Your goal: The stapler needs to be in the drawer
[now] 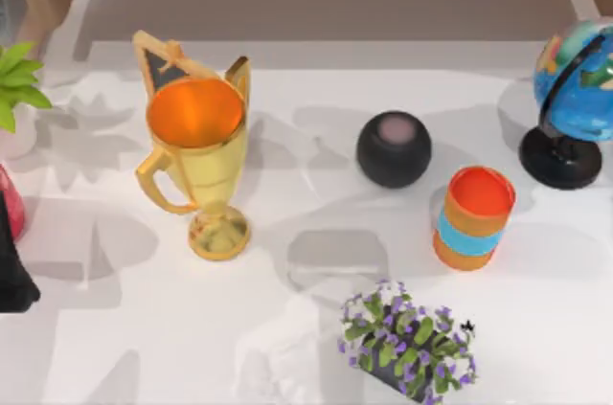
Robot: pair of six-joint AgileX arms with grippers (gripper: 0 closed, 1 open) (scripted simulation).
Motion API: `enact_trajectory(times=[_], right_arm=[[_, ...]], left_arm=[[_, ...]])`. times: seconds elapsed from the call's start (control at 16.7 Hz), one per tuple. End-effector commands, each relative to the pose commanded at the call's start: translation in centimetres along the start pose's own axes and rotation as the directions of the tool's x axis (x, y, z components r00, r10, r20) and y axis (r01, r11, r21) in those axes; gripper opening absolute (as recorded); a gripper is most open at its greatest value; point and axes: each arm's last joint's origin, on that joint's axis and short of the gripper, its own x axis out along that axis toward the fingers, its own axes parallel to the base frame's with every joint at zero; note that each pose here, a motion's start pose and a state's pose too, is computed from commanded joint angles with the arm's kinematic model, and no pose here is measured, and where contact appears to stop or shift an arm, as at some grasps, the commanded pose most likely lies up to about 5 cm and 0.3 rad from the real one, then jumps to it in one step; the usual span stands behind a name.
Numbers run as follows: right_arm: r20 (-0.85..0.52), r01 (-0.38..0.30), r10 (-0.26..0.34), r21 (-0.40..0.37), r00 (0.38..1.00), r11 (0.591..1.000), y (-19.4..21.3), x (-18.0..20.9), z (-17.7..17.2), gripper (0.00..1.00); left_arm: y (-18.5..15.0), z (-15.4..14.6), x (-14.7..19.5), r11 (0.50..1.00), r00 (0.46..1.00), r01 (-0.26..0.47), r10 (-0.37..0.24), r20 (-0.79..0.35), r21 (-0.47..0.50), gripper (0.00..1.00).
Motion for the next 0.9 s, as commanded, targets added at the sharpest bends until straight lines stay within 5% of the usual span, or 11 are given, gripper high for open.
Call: enact_trajectory(times=[0.24, 0.54, 0.9], right_arm=[[-0.177, -0.036, 0.030, -0.033, 0.984, 0.999, -2.1, 10.7, 1.4, 0.00], [-0.437, -0.166, 0.115, -0.081, 0.892, 0.983, -2.9, 23.0, -1.8, 0.00], [-0.510, -0.213, 0.140, -0.087, 0.849, 0.973, -2.6, 25.5, -3.1, 0.00]], left_arm=[[0.0, 0.0, 0.0, 1.000, 1.000, 0.000, 0.000, 0.000, 0.000, 1.00], [0.0, 0.0, 0.0, 1.000, 1.000, 0.000, 0.000, 0.000, 0.000, 1.00], [0.0, 0.0, 0.0, 1.000, 1.000, 0.000, 0.000, 0.000, 0.000, 1.00]])
